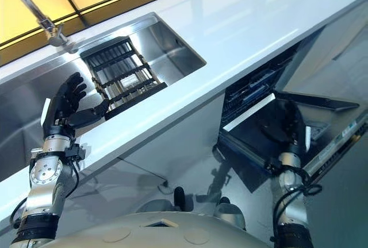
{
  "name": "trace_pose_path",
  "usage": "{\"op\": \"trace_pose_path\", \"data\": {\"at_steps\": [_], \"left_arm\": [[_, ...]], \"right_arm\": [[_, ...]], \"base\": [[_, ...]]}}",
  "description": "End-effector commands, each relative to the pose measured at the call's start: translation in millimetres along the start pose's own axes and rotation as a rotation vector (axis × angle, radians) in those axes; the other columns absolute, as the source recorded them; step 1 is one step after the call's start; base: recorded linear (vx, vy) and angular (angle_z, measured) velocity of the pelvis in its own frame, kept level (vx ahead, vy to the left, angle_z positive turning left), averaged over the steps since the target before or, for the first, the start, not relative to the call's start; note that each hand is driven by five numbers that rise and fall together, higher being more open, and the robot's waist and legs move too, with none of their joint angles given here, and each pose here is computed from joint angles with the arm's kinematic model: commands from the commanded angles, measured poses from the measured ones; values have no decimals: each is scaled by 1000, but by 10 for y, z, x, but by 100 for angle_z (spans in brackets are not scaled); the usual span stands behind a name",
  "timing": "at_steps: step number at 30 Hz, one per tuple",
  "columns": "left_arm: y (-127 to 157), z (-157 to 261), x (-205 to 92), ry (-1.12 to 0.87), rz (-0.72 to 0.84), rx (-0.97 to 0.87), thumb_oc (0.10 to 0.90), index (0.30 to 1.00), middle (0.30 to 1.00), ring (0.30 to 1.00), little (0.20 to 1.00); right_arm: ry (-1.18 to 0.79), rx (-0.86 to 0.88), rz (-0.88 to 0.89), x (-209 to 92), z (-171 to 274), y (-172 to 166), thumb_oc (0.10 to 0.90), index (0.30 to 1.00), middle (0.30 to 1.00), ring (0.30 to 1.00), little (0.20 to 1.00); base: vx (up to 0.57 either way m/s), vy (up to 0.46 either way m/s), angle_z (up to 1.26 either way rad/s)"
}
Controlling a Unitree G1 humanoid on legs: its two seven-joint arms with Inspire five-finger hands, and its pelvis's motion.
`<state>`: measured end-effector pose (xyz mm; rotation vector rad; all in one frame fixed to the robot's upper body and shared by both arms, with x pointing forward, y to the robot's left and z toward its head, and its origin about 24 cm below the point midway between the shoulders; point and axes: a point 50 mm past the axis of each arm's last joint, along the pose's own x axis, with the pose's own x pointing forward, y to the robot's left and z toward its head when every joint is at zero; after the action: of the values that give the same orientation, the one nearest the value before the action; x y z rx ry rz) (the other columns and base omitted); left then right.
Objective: Pick up plates and place into dishwasher.
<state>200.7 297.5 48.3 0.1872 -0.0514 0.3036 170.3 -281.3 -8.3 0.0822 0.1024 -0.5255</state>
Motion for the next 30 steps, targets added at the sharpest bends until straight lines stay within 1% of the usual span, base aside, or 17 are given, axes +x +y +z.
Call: {"op": "trace_pose_path", "data": {"at_steps": [1, 3, 4, 7, 9, 11, 15, 19, 25, 28, 30], "left_arm": [[78, 272, 205, -146, 22, 0, 800, 900, 900, 900, 900], [90, 289, 255, -151, 25, -1, 800, 900, 900, 900, 900], [90, 291, 261, -152, 24, -2, 800, 900, 900, 900, 900], [128, 309, 309, -155, 26, -3, 800, 900, 900, 900, 900], [135, 331, 331, -159, 22, -3, 800, 900, 900, 900, 900], [140, 352, 357, -162, 14, 0, 800, 900, 900, 900, 900], [129, 429, 435, -179, 7, 2, 800, 900, 900, 900, 900], [154, 588, 514, -262, 51, 2, 800, 900, 900, 900, 900], [121, 784, 567, -389, 143, -89, 800, 900, 900, 900, 900], [88, 925, 603, -462, 181, -138, 800, 900, 900, 900, 900], [103, 1029, 631, -511, 198, -171, 800, 900, 900, 900, 900]], "right_arm": [[-298, 12, 22, 237, 579, 114, 800, 900, 900, 900, 900], [-333, -33, -103, 301, 642, -25, 800, 900, 900, 900, 900], [-337, -39, -124, 307, 647, -41, 800, 900, 900, 900, 900], [-336, -54, -353, 385, 687, -341, 800, 900, 900, 900, 900], [-318, -14, -456, 397, 670, -490, 800, 900, 900, 900, 900], [-276, 46, -507, 405, 607, -603, 800, 900, 900, 900, 900], [-183, 127, -527, 432, 466, -710, 800, 900, 900, 900, 900], [-94, 162, -524, 443, 309, -771, 800, 900, 900, 900, 900], [-95, 219, -492, 524, 358, -832, 800, 900, 900, 900, 900], [-118, 312, -444, 615, 433, -834, 800, 900, 900, 900, 900], [-130, 413, -384, 679, 473, -779, 800, 900, 900, 900, 900]], "base": [[-53, -40, -16], [-41, -40, -13], [-16, -30, -18], [-1, -45, -14], [19, -58, -4], [33, -84, -5], [30, -102, -5], [55, -123, 2], [-27, -62, 2], [-89, -53, 9], [-149, -107, 6]]}}
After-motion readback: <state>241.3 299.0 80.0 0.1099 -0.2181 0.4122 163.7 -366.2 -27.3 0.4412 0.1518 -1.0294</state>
